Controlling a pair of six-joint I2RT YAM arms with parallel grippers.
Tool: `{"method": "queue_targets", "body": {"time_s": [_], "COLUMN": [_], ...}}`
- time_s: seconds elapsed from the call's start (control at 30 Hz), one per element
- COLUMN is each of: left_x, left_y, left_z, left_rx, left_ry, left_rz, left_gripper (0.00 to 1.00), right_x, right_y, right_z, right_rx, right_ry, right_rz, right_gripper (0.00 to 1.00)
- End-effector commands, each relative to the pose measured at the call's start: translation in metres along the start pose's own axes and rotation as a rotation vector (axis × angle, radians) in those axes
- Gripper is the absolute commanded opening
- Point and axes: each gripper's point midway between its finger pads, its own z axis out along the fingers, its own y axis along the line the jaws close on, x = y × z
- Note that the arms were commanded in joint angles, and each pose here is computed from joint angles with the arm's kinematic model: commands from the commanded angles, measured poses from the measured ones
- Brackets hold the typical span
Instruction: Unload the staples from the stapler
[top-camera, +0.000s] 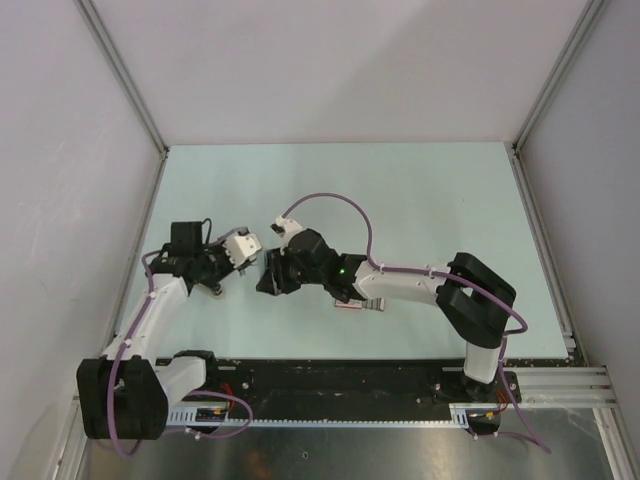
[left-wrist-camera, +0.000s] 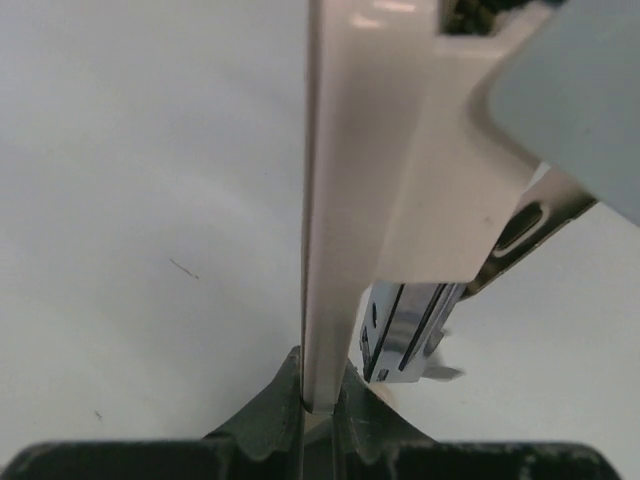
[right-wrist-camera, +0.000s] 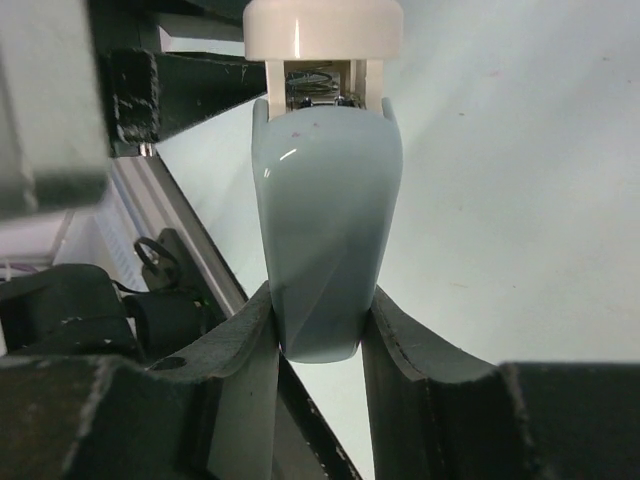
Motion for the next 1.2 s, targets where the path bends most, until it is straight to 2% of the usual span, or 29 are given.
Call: {"method": "queue_targets", "body": {"time_s": [0.0,0.17,0.33,0.4,0.53,0.67,0.9,1.03,1.17], "left_x": [-0.004,-0.006,-0.013,-0.021,-0.045,-0.059,-0.089,-0.102,-0.088], "left_y": [0.024,0.017,0.008,0.002,-0.020,-0.032,-0.015,0.008,0.039], "left_z": [0.002,0.012,0.015,0.012,0.001,-0.011,-0.047,-0.068,-0.077], "left_rx": [-0.125,-0.137,-0.115,-0.086,0.036,0.085,0.071,0.039,-0.054], "left_ry": [0.039,0.070,0.032,0.000,-0.076,-0.119,-0.230,-0.292,-0.250], "left_rz": [0.188,0.283,0.204,0.128,-0.030,-0.118,-0.242,-0.348,-0.412], "left_gripper": [0.03,0.03,0.05,0.11,0.31,0.46,0.53,0.55,0.61], "right_x": [0.010,0.012,0.001,-0.009,-0.031,-0.046,-0.053,-0.048,-0.029], "right_y": [-0.012,-0.015,-0.012,-0.009,-0.011,-0.019,-0.041,-0.054,-0.077], "right_z": [-0.015,-0.015,-0.012,-0.011,-0.010,-0.012,-0.019,-0.017,-0.009], "right_rx": [0.055,0.069,0.061,0.052,0.050,0.057,0.120,0.192,0.341], "right_ry": [0.041,0.035,-0.017,-0.054,-0.131,-0.171,-0.163,-0.105,0.005], "right_rz": [-0.077,-0.080,-0.047,-0.027,0.012,0.031,0.012,-0.021,-0.066], "right_gripper": [0.00,0.00,0.00,0.00,0.00,0.00,0.00,0.00,0.00]}}
